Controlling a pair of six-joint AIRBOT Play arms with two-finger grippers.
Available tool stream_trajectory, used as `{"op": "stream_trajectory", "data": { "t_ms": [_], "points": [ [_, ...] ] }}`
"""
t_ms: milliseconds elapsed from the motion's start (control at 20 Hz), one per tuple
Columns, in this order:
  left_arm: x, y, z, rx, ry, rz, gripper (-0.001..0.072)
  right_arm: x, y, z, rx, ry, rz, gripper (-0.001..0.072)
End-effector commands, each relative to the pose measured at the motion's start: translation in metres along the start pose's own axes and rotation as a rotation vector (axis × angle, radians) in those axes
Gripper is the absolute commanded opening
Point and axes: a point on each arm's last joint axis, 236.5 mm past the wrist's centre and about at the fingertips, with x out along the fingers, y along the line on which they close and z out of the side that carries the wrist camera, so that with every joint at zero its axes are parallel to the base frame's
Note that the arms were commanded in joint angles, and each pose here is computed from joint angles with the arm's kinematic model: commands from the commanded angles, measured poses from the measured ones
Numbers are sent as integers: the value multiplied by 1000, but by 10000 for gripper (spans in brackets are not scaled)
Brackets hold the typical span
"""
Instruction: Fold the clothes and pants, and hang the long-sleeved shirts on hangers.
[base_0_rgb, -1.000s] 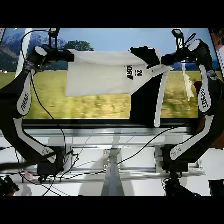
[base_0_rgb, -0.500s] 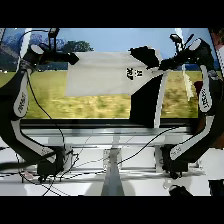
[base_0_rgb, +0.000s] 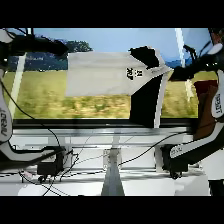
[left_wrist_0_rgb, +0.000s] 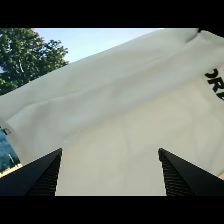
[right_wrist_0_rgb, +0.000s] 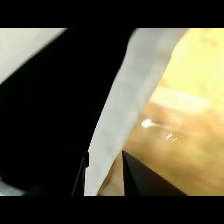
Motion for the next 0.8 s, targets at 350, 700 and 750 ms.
{"op": "stream_trajectory", "data": {
  "t_ms": [350,700,750],
  "points": [
    [-62,-1,-29,-145,80,-29,287,69,-1,-103,216,-45,94,250],
    [-40,12,-70,-275,177,-80,305,90,18,-74,300,-229,234,320],
    [-36,14,-73,-294,186,-84,305,92,17,-73,306,-232,231,320]
  ]
}}
